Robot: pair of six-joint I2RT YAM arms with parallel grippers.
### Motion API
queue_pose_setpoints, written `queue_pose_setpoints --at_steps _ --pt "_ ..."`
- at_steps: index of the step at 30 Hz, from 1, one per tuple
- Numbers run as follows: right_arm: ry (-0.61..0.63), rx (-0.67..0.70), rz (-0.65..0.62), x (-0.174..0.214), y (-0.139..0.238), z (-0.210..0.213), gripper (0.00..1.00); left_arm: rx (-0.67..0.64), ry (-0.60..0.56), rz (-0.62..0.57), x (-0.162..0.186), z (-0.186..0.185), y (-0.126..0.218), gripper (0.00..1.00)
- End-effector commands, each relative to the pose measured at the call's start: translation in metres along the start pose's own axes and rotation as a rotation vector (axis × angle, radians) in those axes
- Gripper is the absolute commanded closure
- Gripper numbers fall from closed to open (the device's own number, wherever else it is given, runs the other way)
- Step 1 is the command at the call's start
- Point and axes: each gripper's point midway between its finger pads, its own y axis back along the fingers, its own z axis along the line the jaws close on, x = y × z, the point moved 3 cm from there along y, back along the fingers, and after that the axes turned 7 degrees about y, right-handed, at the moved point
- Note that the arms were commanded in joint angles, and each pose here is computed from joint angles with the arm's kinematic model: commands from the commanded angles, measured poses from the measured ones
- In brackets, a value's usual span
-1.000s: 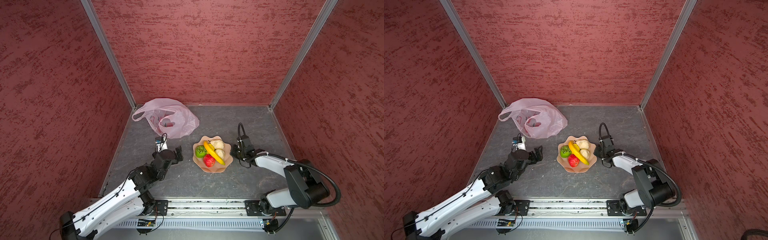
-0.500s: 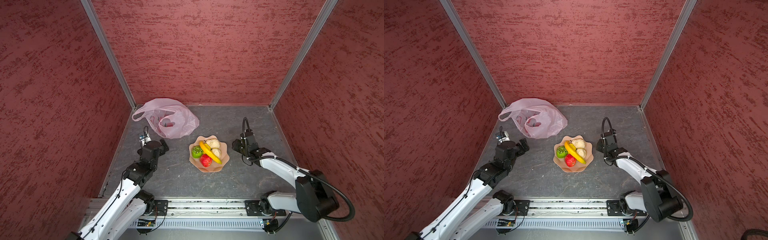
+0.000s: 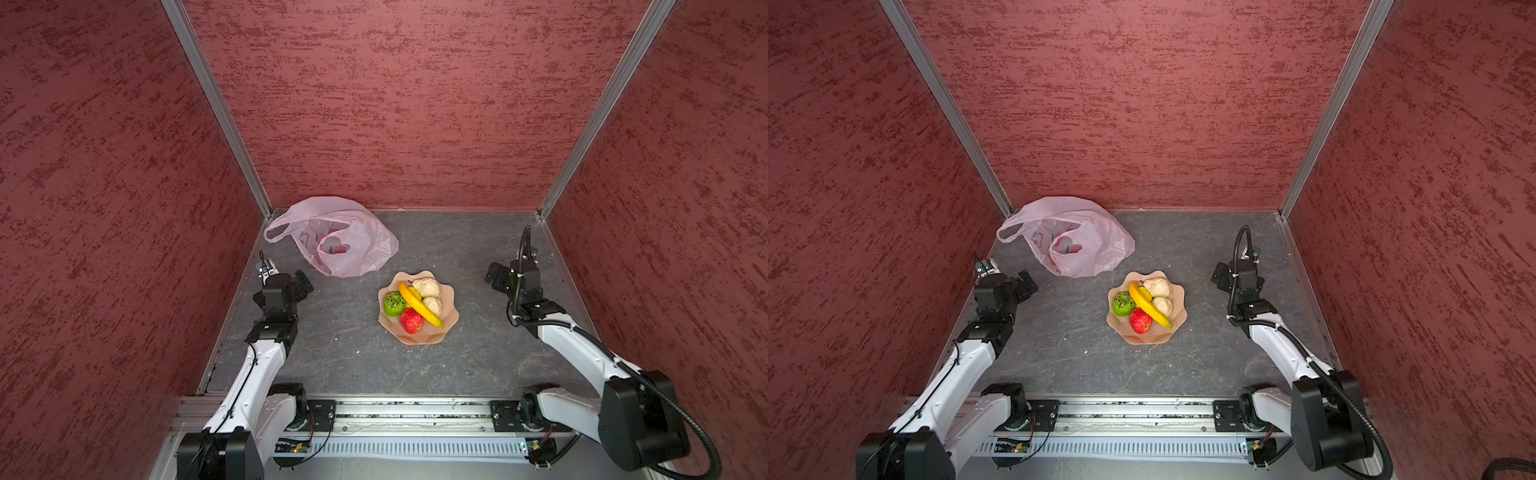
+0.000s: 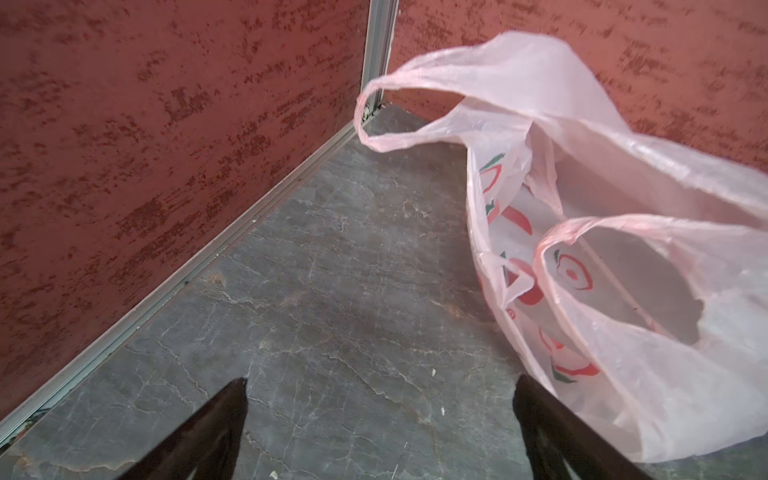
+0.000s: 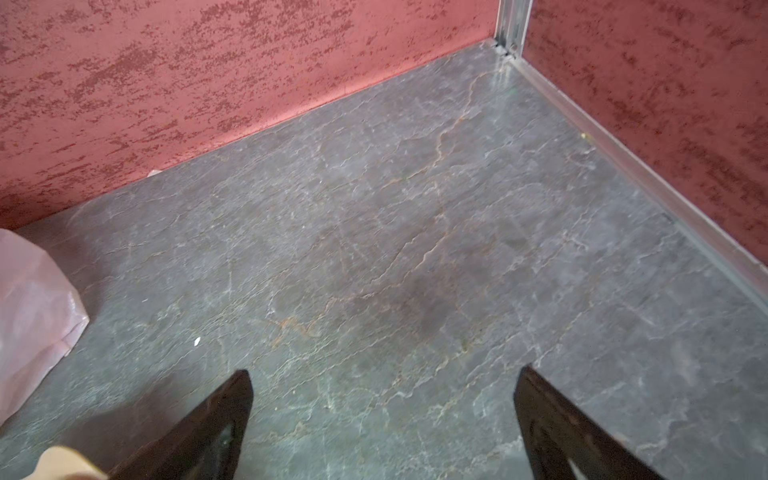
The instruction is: Take the fake fruits out of the plastic bag
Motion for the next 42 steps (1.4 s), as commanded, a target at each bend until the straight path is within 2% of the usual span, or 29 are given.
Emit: queue_pose_setpoints --at_steps 1,6,11,22,32,42 --pt "0.049 0.059 -0.131 -0.015 0.000 -0.010 0.01 0.095 -0.023 -0.120 -0.021 -0.013 -0.009 0.00" --pt "0.068 0.070 -0.278 -0.022 0.011 -0.018 0.01 0.112 -0.038 -0.147 -0.013 -0.012 -0.026 0.00" --pt "0.097 0.094 -0.357 -0.024 0.020 -0.024 0.01 0.177 -0.039 -0.154 -0.007 -0.020 -0.037 0.00" --pt "0.148 0.158 -0.385 -0.011 0.009 -0.034 0.01 0.233 -0.048 -0.172 0.009 -0.025 -0.057 0.00" --pt "0.129 0.173 -0.412 -0.004 -0.005 -0.041 0.01 0.270 -0.054 -0.218 0.014 -0.025 -0.047 0.00" --pt "0.114 0.190 -0.443 -0.008 -0.005 -0.051 0.01 0.290 -0.073 -0.206 0.015 -0.030 -0.049 0.00"
